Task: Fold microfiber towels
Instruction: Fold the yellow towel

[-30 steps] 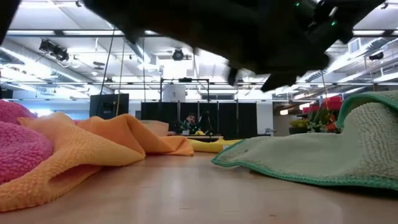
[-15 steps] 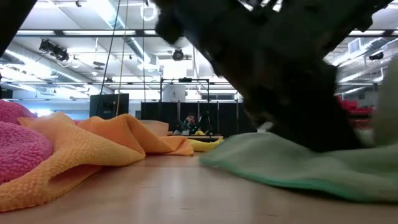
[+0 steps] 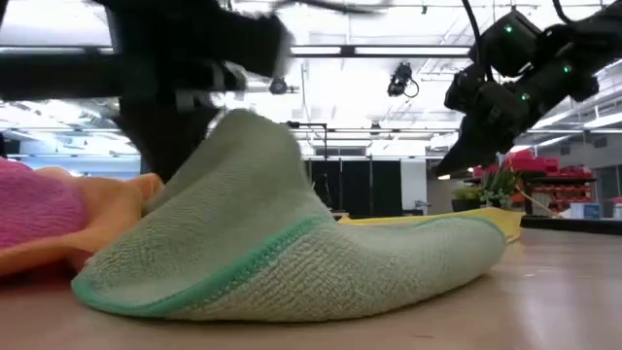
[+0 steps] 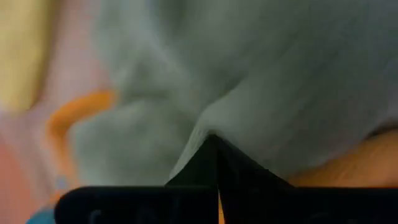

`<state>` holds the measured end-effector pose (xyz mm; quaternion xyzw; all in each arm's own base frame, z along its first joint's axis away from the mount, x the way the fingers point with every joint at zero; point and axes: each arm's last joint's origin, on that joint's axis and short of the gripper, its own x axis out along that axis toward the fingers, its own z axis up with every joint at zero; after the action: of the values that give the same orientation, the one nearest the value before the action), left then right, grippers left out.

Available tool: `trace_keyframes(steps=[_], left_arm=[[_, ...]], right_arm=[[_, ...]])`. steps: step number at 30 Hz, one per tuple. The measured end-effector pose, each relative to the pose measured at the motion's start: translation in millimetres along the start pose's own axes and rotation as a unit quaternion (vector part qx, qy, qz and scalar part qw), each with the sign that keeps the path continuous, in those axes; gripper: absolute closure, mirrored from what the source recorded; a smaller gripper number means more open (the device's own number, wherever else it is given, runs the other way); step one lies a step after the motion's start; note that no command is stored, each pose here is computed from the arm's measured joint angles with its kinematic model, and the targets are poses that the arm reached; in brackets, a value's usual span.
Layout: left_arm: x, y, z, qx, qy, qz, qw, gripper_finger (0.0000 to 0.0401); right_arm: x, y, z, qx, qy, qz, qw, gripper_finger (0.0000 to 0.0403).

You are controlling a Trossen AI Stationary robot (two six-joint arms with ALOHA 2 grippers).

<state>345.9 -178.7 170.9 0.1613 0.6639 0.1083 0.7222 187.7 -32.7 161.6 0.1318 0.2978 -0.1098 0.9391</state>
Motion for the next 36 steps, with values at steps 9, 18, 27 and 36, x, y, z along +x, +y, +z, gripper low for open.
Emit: trace_keyframes(steps=[9, 18, 27, 36], left_arm=[[-13, 39, -83, -0.127, -0.027, 0.043, 0.991, 0.0398], [-4, 51, -43, -0.261, -0.429, -0.02, 0.865, 0.0397], [70, 79, -9, -0.28, -0.425, -0.067, 0.858, 0.0396], [66, 86, -7, -0.27, -0.434, -0.077, 0.856, 0.0393]], right_arm=[[34, 19, -26, -0.013, 0.057, -0.003, 0.998, 0.0401], [50, 38, -55, 0.06, 0.113, -0.033, 0.991, 0.0401], [29, 88, -54, 0.076, 0.112, 0.046, 0.99, 0.0401], [3, 90, 26, -0.047, 0.034, 0.041, 0.997, 0.0401]])
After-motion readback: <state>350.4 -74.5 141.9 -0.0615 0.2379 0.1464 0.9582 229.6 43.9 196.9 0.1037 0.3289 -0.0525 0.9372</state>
